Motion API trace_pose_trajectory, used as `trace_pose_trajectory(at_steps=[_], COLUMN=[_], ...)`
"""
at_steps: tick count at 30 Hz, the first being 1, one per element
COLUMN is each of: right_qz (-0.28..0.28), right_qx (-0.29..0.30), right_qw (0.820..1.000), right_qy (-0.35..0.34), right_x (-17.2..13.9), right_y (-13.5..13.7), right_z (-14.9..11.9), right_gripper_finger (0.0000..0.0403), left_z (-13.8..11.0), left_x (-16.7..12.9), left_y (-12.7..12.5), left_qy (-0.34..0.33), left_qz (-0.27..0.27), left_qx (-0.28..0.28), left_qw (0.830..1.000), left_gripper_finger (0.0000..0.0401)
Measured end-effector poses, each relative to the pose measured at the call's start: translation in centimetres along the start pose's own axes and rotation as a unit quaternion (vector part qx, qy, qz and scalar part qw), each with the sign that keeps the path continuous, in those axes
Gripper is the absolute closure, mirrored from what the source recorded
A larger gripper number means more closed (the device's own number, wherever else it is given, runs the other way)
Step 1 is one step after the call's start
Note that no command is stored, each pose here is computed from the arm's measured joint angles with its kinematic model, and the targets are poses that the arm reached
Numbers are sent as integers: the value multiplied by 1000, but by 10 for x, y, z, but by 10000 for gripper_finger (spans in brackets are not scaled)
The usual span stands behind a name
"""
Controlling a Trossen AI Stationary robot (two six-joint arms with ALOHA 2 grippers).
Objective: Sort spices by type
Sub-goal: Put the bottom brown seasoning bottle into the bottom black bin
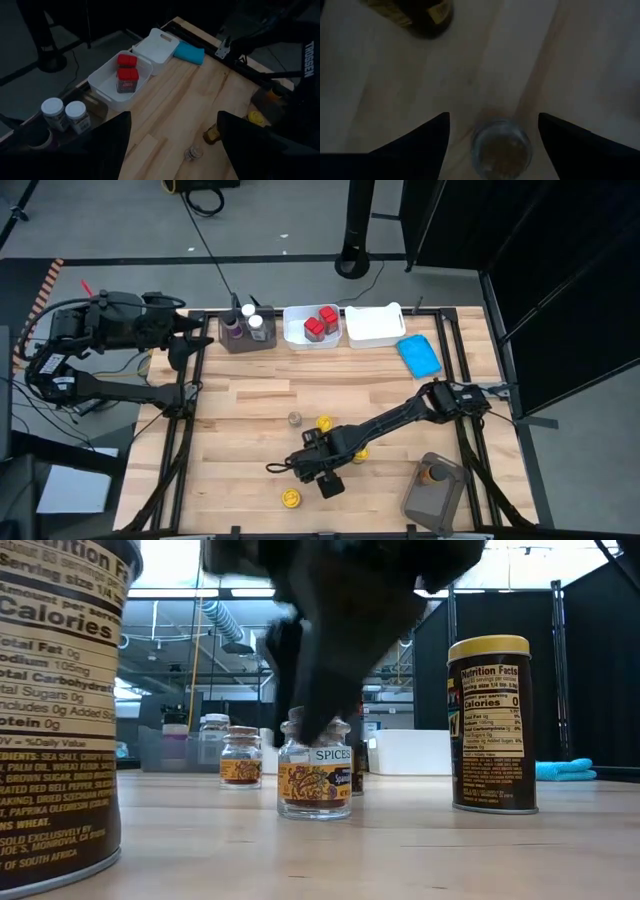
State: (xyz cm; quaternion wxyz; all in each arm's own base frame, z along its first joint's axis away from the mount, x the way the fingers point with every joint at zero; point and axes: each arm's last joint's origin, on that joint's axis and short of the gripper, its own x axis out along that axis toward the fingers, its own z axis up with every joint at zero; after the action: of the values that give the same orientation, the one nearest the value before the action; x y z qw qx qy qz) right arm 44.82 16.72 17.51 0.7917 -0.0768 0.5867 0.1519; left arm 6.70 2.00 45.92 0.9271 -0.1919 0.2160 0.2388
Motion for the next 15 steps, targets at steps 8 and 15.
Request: trace_pose_trajectory(at_steps=[8, 15], right_qz=[-1, -2], right_qx=[2, 2], right_qw=[1000, 1000], right_qy=[25, 30], right_x=[4, 5], right_y=[-1, -2], right_z=[-6, -7], right_gripper_finger=[124, 182], left_z=[0, 0], left_x=[0, 0], left_y=[0, 0], left_qy=[-1, -1], left_qz=[0, -1], left_qx=[0, 1], left_qw=[1000, 1000], left_gripper_finger=[100, 100])
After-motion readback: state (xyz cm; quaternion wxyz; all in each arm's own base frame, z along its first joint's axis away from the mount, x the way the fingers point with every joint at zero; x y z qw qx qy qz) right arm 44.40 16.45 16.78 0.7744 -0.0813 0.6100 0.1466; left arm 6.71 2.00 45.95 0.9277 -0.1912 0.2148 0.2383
